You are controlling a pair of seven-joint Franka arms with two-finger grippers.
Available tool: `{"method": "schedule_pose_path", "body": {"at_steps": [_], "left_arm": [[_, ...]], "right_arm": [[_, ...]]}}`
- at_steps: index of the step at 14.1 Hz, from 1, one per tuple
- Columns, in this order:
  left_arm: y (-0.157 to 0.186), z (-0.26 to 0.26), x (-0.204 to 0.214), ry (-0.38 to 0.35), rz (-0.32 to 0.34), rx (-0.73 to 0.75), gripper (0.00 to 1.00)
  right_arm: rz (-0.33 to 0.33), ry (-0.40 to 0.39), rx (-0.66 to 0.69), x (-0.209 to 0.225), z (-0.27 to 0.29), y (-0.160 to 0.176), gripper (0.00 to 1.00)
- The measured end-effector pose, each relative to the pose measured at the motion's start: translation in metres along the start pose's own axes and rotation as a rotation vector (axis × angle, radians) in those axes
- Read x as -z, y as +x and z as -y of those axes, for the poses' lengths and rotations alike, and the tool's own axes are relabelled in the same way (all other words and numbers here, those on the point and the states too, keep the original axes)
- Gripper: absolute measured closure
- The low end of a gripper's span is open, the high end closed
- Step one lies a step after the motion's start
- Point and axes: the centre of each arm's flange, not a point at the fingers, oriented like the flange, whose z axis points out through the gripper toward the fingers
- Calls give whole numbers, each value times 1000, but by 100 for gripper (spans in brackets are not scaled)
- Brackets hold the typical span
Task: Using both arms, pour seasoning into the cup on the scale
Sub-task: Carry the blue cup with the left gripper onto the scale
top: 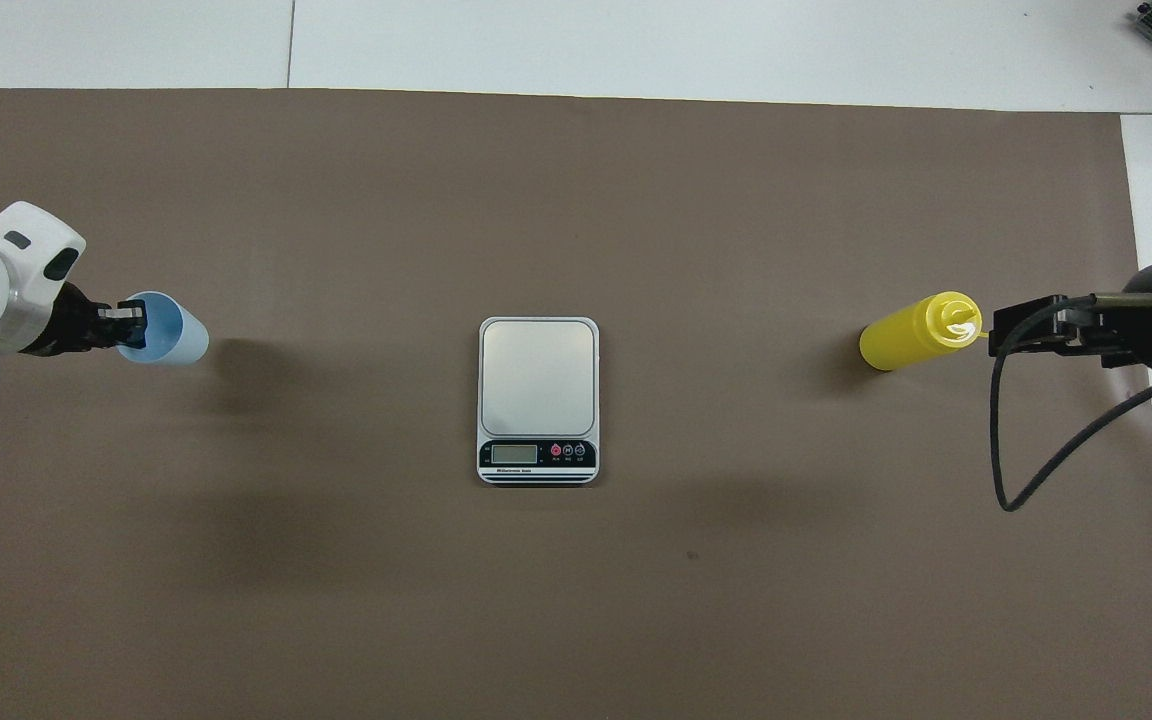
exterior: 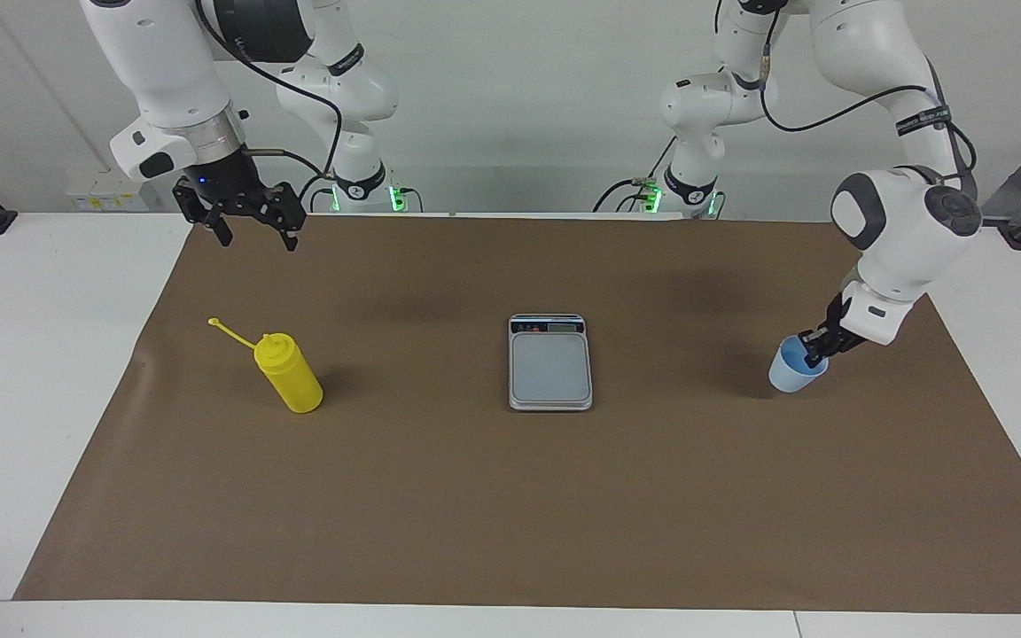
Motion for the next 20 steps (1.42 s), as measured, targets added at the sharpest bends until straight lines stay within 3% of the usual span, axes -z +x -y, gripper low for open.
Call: {"method": "schedule_pose_path", "body": {"at_steps": [4,8,13,20], "left_arm": [[7,-34,45,-1,30,-56,97],[1,-119,66,-6,27,-98,97],[-32,-229,57,-18,10,-125,97],[-81,-336,20,-40,-3,-121,97]], "right_arm": [[0,0,0,0,0,0,0],[0,0,0,0,0,0,0],[0,0,0,0,0,0,0],[0,0,0,0,0,0,0]]}}
